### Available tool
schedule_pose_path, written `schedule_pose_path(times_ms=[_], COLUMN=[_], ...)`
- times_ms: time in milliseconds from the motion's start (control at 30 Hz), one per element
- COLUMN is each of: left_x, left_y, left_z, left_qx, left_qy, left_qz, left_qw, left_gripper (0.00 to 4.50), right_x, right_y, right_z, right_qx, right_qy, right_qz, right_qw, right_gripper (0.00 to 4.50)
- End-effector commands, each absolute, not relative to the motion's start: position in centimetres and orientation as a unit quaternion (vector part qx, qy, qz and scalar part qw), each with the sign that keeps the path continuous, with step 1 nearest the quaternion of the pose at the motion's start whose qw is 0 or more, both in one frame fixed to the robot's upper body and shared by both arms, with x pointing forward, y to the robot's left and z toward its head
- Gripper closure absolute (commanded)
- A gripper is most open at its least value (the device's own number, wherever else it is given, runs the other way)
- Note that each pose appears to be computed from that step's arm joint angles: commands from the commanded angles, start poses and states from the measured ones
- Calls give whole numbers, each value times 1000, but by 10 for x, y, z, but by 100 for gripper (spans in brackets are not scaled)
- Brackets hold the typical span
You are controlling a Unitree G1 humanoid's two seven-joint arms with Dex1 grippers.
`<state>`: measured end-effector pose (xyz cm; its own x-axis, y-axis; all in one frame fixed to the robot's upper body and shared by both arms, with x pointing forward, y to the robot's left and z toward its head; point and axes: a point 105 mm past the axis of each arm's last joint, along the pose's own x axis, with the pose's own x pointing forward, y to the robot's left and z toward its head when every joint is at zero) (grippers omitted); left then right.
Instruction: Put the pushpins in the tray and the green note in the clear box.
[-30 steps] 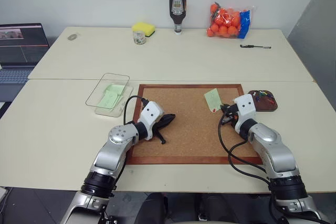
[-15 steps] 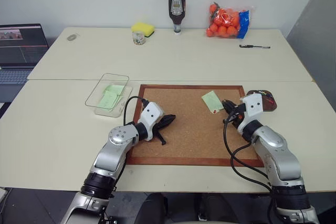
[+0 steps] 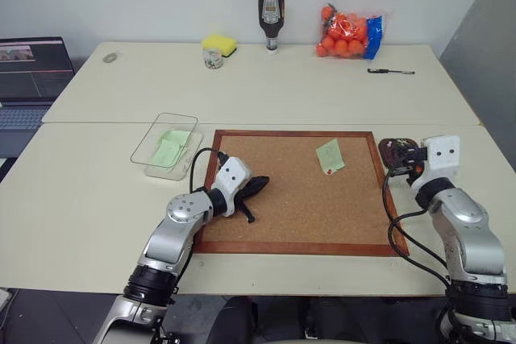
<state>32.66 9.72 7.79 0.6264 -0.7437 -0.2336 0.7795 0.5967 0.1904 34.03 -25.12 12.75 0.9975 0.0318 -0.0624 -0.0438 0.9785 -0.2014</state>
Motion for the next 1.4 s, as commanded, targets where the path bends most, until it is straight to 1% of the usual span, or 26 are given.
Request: schedule_pose_path(times_ms=[33, 367, 600, 633, 733, 1167, 1333, 1400], left_x=[323, 323, 322, 322, 322, 322, 322, 322], left_y=[94, 92, 92, 92, 93, 92, 92, 92], left_z=[68, 68, 67, 67, 67, 67, 67, 67], left_qx=[143, 141, 141, 141, 142, 143, 143, 144], left_qy=[84, 83, 84, 84, 84, 84, 84, 84], left_qz=[-436, -437, -435, -435, -436, -438, -437, -437], left_qw=[885, 884, 885, 885, 885, 884, 884, 884], left_gripper=[450, 450, 450, 450, 450, 450, 450, 450], right_x=[348, 364, 365, 365, 362, 359, 360, 360], right_y=[-265, -276, -276, -276, -276, -271, -274, -274], right_z=[142, 129, 127, 128, 128, 116, 114, 114], right_qx=[-115, -103, -100, -101, -98, -65, -63, -45], right_qy=[22, 64, 70, 69, 68, 104, 114, 118], right_qz=[-5, -4, -1, -1, -1, 13, 3, -1], right_qw=[993, 993, 993, 993, 993, 992, 991, 992], right_gripper=[446, 446, 293, 279, 213, 213, 213, 213])
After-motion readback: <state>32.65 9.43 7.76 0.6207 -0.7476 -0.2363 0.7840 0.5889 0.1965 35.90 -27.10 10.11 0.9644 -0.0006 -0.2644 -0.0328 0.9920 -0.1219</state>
